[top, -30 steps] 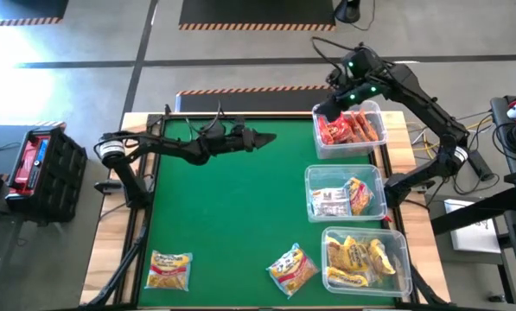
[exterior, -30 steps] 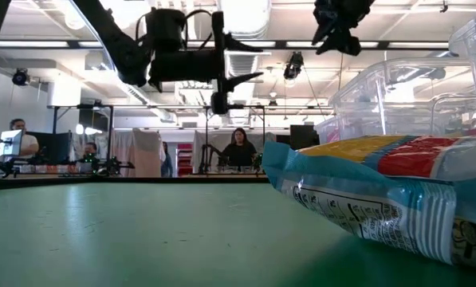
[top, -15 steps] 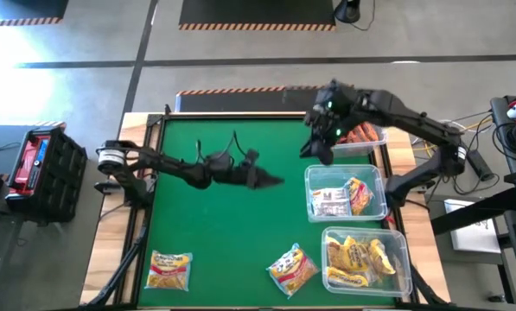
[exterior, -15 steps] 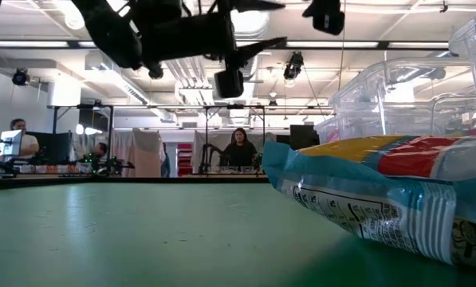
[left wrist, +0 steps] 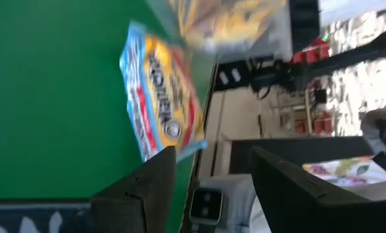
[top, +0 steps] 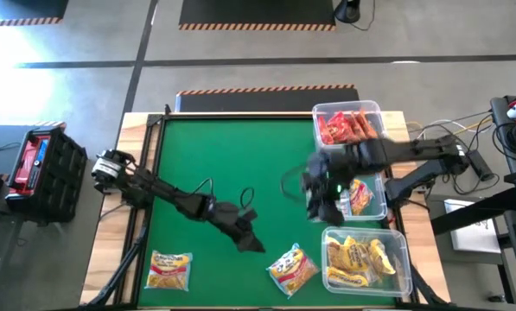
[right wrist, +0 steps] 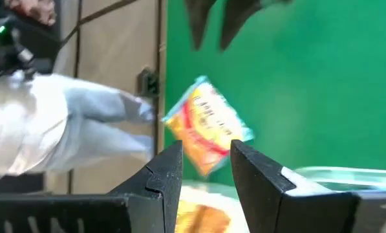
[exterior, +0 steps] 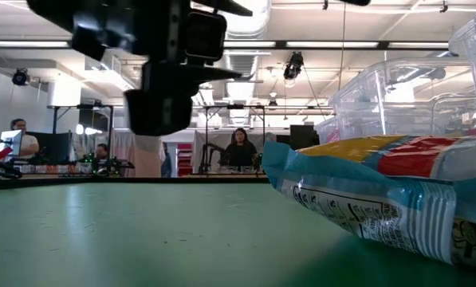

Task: Sort Maruchan noodles
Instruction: Move the right blue noodle pack to the center of the table

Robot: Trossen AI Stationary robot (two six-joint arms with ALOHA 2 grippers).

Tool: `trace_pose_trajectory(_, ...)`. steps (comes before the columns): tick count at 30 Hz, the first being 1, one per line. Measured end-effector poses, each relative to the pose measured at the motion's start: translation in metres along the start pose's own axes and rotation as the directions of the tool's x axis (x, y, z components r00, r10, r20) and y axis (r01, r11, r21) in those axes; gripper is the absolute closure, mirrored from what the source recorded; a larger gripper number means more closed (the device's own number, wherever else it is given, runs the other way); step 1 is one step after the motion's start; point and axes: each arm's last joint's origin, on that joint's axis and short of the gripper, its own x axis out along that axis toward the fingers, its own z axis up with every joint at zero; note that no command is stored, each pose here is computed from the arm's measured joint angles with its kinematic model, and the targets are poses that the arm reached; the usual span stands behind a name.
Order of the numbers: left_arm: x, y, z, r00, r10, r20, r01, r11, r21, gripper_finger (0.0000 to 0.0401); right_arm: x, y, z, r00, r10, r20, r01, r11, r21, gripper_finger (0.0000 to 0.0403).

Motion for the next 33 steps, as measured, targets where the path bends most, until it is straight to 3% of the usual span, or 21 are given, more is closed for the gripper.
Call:
trace_pose_trajectory(8, 0.006, -0.004, -0.029, 0.996, 0.041, -0.081, -0.04, 0.999, 0.008, 0.022, 0.052, 0.032, -0.017, 0.996, 0.06, 0.059, -0.059, 0.998, -0.014, 0.0284)
trace_pose_trajectory(12, 0.008, -0.003, -0.04, 0.99, 0.067, -0.12, -0.069, 0.997, -0.017, 0.022, 0.07, 0.035, -0.024, 0.996, 0.037, 0.077, -0.046, 0.991, 0.125, 0.0284)
trace_pose_trajectory(16, 0.015, 0.002, -0.053, 0.989, 0.106, -0.103, -0.106, 0.994, 0.007, 0.022, 0.098, 0.031, -0.034, 0.997, -0.062, 0.042, 0.052, 0.975, 0.216, 0.0284)
trace_pose_trajectory(25, 0.02, -0.001, -0.064, 0.994, 0.077, -0.073, -0.076, 0.997, 0.027, 0.022, 0.148, 0.026, -0.03, 0.99, -0.123, -0.061, 0.131, 0.982, 0.139, 0.0284)
trace_pose_trajectory(33, 0.021, -0.008, -0.076, 0.995, 0.077, -0.061, -0.075, 0.997, 0.02, 0.022, 0.185, 0.02, -0.028, 0.979, -0.078, -0.189, 0.091, 0.994, 0.06, 0.0284)
